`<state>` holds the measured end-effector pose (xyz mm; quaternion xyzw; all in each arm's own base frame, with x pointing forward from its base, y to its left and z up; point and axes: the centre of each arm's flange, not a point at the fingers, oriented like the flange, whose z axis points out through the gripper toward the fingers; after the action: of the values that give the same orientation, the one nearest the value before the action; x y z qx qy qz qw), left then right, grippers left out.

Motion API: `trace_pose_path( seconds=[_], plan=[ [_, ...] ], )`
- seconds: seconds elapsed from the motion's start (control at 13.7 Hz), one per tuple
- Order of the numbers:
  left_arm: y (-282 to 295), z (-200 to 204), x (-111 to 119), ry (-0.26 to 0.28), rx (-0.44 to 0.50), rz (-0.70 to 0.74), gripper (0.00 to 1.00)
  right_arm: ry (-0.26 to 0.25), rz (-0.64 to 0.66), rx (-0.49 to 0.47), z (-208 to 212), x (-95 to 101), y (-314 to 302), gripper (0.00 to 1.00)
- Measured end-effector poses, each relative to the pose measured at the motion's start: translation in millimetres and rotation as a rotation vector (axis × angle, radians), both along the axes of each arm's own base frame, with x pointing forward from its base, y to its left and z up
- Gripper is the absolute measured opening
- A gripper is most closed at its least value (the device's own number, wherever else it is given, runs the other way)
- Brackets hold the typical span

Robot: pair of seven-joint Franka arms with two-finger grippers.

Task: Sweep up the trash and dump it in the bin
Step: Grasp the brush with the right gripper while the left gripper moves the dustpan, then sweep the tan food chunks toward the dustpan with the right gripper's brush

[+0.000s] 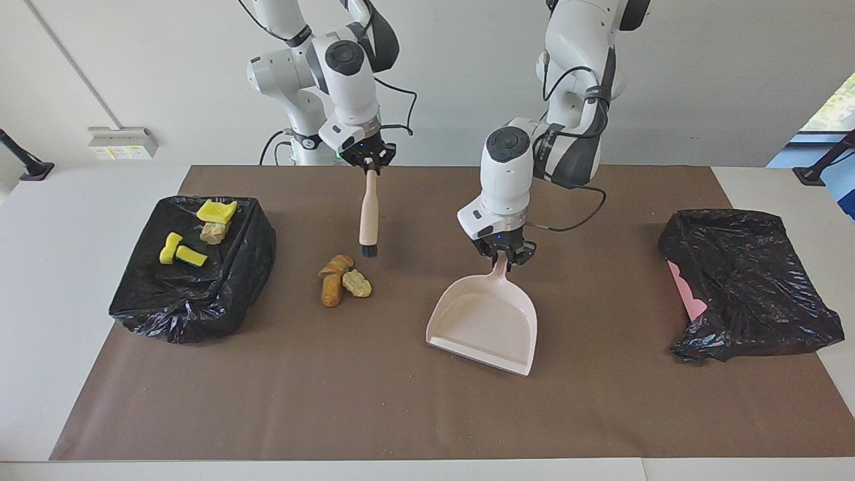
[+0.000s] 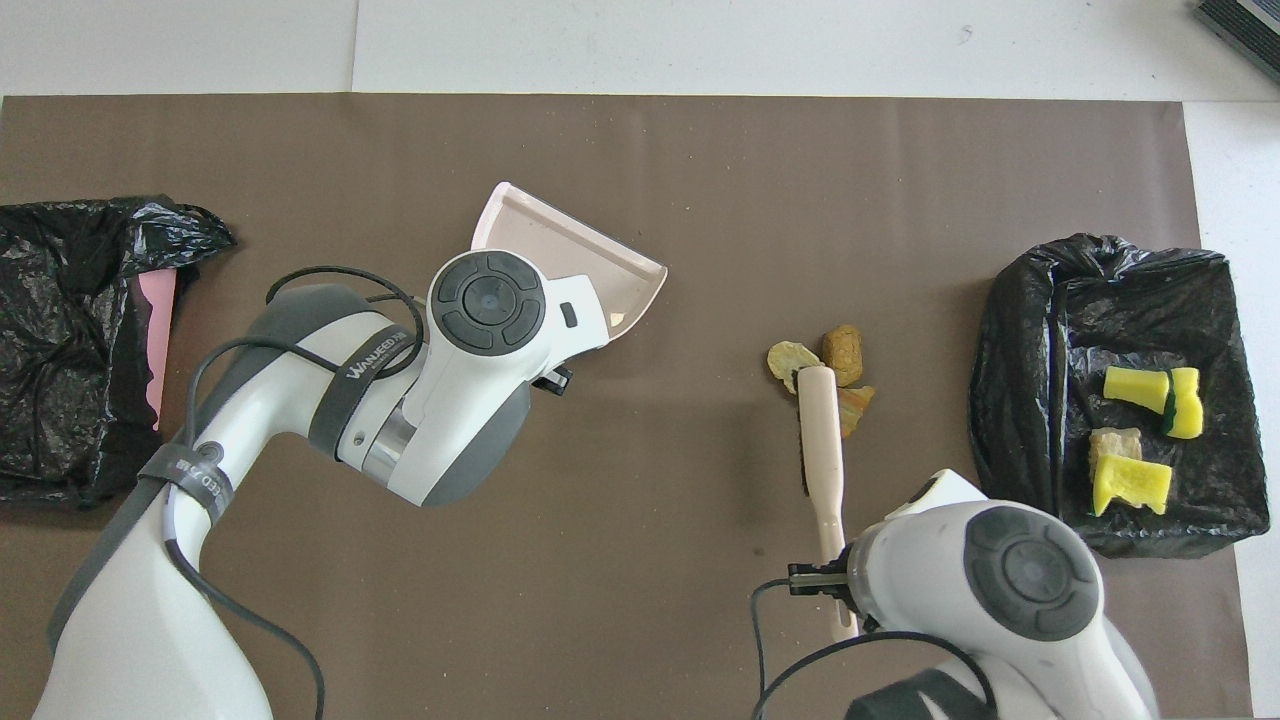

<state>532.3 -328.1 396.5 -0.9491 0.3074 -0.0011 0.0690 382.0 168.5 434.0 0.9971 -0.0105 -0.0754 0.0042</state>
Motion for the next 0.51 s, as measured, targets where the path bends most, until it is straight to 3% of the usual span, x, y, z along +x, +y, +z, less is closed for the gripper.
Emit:
trace_pose_path(
  seconds=[0.22,0.51],
  plan=[
    [10,-14,-7,0.073,0.031,-0.271,0.31,-0.009,0.098,-0.112,-6,24.2,-71,0.26],
    [24,-25,-20,0.144,0.045,-0.593,0.31,0.018,0.202,-0.255,-55,46.7,-91,0.26]
  ],
)
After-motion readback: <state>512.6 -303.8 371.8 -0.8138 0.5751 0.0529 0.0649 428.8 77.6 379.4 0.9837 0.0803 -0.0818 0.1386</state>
